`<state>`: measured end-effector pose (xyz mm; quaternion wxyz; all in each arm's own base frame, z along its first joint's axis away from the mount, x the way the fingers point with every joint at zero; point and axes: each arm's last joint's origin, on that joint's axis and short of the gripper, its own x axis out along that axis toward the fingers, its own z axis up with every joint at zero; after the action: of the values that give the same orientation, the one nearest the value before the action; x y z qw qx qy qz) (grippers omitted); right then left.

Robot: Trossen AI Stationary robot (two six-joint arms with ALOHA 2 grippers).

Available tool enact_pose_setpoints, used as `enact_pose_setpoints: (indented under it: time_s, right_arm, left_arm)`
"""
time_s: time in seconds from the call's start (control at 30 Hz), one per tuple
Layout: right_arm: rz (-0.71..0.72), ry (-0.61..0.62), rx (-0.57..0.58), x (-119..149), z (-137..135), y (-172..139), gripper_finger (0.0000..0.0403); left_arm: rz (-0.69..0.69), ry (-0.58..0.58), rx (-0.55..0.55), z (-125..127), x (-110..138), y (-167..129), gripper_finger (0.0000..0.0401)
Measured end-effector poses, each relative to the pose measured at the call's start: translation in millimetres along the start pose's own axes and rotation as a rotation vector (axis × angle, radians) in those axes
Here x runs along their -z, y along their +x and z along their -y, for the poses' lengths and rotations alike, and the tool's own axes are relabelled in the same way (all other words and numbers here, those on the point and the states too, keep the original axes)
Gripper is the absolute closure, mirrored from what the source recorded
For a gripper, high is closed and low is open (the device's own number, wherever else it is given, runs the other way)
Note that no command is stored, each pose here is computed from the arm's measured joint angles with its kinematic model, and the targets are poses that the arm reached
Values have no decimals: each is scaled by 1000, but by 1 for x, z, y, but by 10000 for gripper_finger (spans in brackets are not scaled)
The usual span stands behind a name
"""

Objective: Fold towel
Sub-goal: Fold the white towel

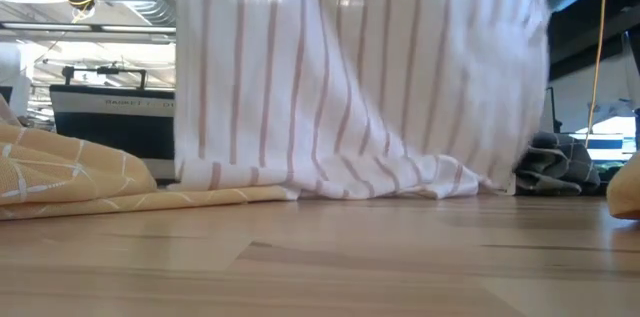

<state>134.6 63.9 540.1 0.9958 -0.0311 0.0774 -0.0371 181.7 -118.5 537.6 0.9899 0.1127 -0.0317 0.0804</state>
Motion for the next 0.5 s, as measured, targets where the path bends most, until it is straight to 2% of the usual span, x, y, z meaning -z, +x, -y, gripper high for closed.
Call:
enact_pose_setpoints:
  time_s: [0.13,0.23,0.33,0.5]
  right_arm:
    - [136,-10,-118,-20,-20,-7,395]
    - [257,-37,-145,-41,-31,-15,395]
    - [330,-76,-64,-61,-35,-21,395]
    - [336,-164,184,-86,-30,-23,395]
  left_arm:
    - [159,-59,96,11,-21,-17,401]
    - [288,-72,90,11,-37,-27,401]
    - [376,-50,35,5,-47,-33,401]
    - [444,16,-77,-8,-56,-37,401]
